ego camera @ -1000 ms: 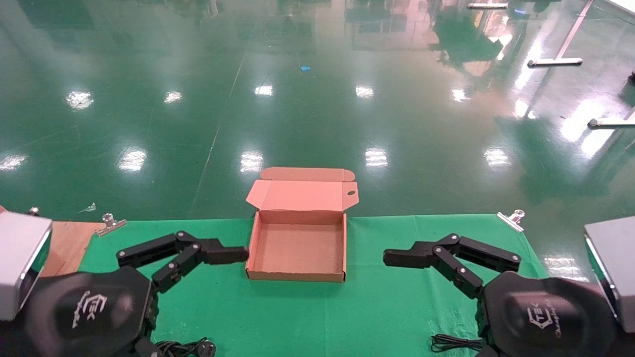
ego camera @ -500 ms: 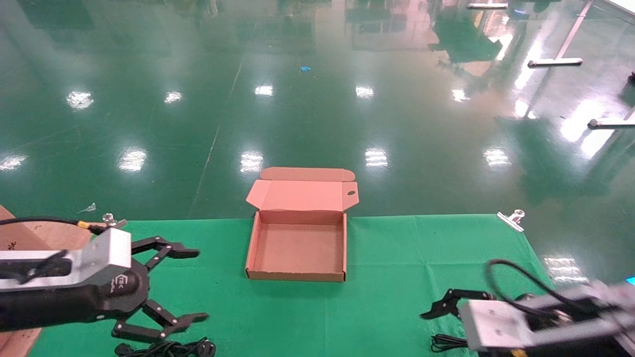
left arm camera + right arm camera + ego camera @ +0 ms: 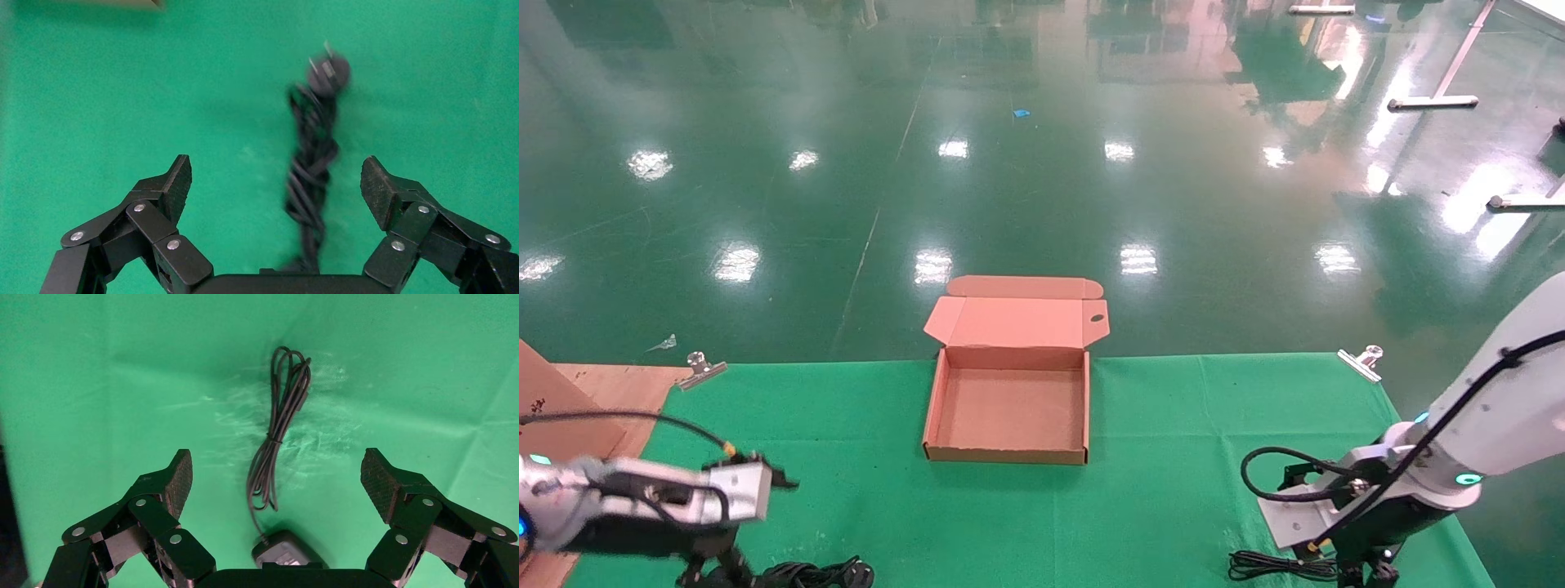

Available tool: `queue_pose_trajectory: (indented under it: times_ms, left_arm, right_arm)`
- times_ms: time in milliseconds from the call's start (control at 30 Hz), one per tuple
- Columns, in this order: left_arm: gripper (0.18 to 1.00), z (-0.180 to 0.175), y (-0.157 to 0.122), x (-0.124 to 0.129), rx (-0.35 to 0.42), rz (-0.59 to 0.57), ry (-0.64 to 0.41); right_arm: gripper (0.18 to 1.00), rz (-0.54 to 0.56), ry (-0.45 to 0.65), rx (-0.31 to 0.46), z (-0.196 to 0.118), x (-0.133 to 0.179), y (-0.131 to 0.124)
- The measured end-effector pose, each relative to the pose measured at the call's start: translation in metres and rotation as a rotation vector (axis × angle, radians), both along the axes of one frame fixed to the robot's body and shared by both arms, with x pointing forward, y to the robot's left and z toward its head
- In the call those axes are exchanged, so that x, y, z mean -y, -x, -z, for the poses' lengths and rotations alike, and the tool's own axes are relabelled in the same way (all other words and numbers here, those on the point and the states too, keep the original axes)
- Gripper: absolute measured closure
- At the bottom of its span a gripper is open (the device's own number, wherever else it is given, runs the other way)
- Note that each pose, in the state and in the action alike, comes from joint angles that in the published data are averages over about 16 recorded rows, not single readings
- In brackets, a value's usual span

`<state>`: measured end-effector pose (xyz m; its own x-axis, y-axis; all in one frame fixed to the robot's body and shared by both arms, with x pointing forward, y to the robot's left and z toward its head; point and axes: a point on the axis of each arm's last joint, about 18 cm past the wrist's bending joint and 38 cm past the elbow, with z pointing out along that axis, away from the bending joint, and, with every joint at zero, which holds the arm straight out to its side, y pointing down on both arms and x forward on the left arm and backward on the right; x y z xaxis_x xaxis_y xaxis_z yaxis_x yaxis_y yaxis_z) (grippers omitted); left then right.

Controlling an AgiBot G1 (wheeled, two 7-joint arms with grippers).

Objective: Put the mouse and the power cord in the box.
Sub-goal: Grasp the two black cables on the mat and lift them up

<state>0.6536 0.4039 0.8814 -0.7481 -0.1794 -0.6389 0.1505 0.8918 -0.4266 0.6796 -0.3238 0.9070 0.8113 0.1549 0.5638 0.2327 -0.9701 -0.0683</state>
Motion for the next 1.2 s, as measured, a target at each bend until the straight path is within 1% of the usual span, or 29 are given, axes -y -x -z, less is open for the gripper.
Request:
queue_pose_trajectory:
  times_ms: [133, 300, 567, 767, 1200]
  left_arm:
    - [0.183, 0.016, -0.007, 0.000, -0.032, -0.005, -0.040]
    - [0.183, 0.033, -0.013, 0.002, -0.061, -0.010, -0.066]
    - [0.183, 0.048, -0.019, 0.004, -0.084, -0.022, -0.091]
    - [0.183, 0.054, -0.021, 0.003, -0.091, -0.038, -0.095]
    - [0.186, 0.059, -0.026, -0.001, -0.081, -0.085, -0.084]
  right_arm:
    - [0.178, 0.015, 0.034, 0.016, 0.014, 0.002, -0.015]
    - [0.178, 0.039, 0.051, 0.054, 0.030, 0.005, -0.031]
    - [0.178, 0.080, 0.056, 0.119, 0.050, 0.011, -0.047]
    - [0.178, 0.092, 0.047, 0.139, 0.057, 0.014, -0.051]
    - [0.181, 0.088, 0.018, 0.118, 0.067, 0.019, -0.046]
